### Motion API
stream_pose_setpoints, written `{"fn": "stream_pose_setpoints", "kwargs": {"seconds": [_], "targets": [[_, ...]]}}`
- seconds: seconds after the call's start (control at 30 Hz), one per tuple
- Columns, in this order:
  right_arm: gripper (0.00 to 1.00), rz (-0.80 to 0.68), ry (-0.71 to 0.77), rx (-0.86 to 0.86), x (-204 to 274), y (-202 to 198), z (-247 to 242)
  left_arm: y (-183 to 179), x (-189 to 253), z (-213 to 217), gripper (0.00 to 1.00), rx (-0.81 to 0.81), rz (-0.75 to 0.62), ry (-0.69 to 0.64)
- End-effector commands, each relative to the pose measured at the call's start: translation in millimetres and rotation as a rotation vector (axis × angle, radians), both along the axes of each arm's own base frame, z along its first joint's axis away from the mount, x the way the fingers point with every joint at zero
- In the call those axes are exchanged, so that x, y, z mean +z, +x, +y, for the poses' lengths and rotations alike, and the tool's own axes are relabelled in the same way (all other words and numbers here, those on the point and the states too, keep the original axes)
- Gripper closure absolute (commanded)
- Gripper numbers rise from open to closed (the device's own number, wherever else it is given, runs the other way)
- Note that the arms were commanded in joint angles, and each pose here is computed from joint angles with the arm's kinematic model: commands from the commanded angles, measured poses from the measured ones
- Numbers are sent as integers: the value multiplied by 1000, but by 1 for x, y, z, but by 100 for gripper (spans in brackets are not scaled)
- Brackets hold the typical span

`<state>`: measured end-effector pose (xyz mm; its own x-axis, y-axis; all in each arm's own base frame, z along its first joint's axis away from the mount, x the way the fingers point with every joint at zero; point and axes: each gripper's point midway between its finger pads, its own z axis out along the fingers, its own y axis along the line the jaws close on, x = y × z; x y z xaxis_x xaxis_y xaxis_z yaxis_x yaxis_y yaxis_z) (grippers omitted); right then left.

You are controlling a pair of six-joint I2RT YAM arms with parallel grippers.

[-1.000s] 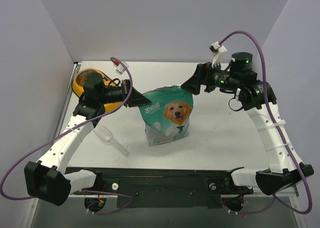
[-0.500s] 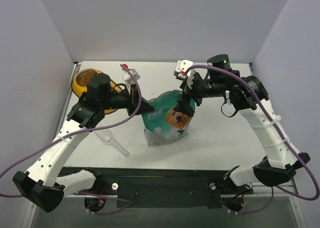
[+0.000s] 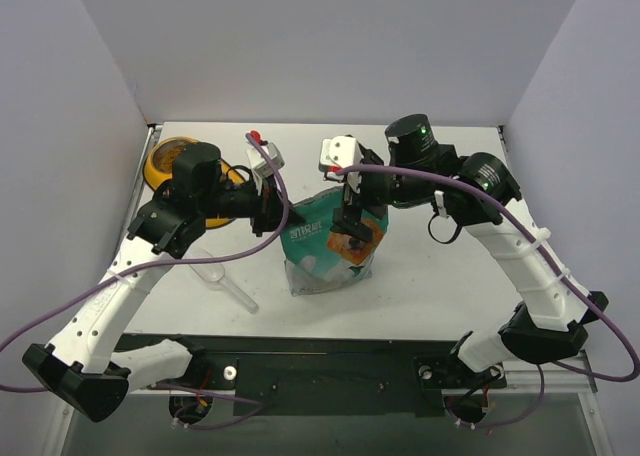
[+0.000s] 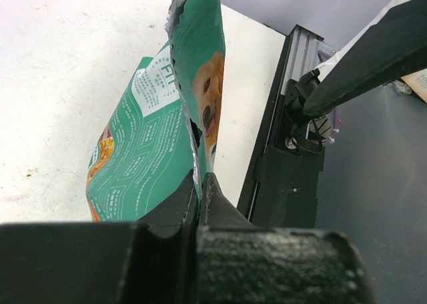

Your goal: Serve the pet food

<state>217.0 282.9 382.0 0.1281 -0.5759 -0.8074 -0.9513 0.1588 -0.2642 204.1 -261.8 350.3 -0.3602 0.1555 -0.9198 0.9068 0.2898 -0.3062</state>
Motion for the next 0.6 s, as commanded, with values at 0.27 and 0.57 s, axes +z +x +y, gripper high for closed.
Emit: {"fn": "stream_pose_setpoints", "kwargs": {"seconds": [0.27,0.57], "targets": [[22,-49,-120,45,-25,15,16,-26,80,-4,100,-196,-379,-147],[33,-38,-126,52,-29,19,20,-31,83,-5,100,-170,-357,-231]]}}
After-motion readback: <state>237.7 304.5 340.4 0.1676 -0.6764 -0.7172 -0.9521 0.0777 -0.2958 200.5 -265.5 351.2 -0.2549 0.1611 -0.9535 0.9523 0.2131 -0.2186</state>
